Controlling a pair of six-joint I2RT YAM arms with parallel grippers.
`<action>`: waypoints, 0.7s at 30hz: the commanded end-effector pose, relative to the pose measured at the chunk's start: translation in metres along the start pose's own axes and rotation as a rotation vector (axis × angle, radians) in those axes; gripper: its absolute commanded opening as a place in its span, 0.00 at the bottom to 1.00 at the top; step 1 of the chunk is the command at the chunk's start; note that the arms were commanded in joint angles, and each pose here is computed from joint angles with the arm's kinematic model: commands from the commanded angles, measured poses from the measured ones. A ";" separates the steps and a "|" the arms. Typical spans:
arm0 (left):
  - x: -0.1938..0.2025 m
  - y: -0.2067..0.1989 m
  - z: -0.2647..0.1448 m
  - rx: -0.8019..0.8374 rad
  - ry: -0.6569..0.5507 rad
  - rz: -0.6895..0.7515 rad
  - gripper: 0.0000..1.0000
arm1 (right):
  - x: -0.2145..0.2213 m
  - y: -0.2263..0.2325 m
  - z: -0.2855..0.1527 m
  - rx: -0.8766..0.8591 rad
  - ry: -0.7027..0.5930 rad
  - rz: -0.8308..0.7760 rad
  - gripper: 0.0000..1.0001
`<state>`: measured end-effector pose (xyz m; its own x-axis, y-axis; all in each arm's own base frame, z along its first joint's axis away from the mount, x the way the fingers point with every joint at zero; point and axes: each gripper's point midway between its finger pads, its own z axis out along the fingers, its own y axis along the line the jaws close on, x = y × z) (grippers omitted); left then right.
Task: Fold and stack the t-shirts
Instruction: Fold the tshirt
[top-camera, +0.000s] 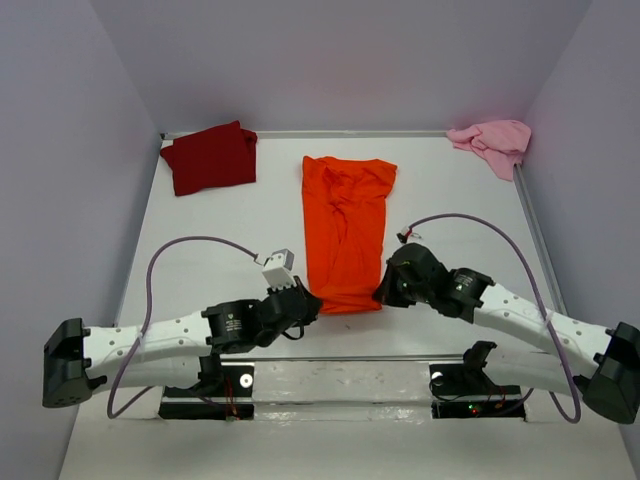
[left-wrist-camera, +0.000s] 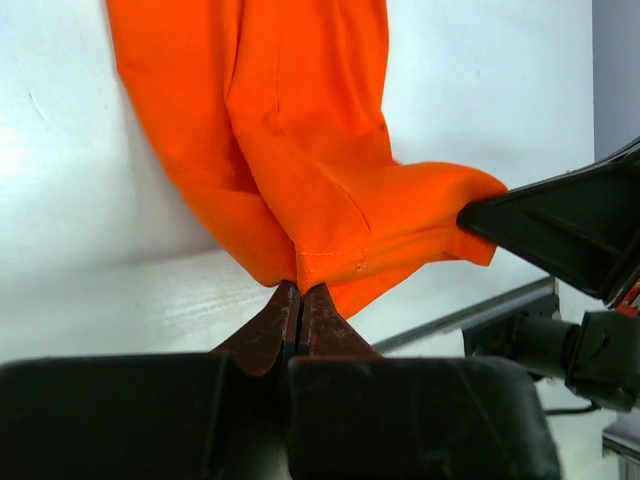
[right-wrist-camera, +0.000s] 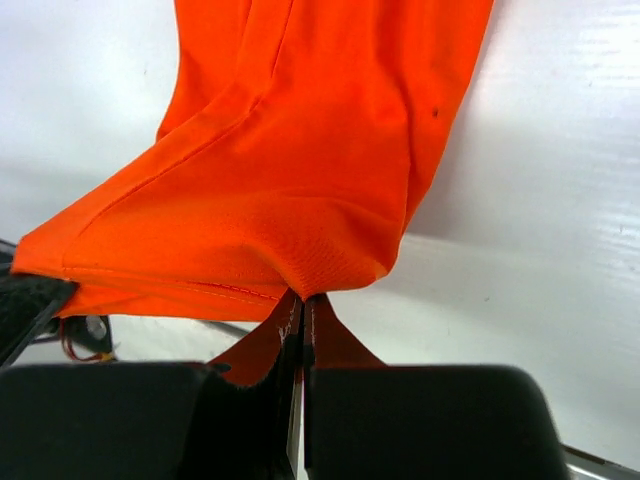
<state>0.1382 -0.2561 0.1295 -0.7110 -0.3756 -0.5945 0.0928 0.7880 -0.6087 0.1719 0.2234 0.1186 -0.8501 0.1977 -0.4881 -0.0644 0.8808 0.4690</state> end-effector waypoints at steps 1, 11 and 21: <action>-0.039 0.010 0.008 -0.099 -0.139 0.119 0.00 | -0.034 -0.015 0.003 0.141 -0.137 -0.063 0.00; -0.096 0.011 0.034 -0.143 -0.264 0.182 0.00 | -0.076 -0.018 0.025 0.315 -0.254 -0.158 0.00; -0.129 0.004 0.071 -0.171 -0.296 0.258 0.00 | -0.116 0.002 0.040 0.391 -0.346 -0.236 0.00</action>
<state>0.2519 -0.2420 0.1404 -0.5383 -0.2755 -0.7964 0.1021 0.9168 -0.3861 0.2712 0.2373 0.1309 -0.6857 0.0997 -0.7210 -0.0271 0.9864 0.1621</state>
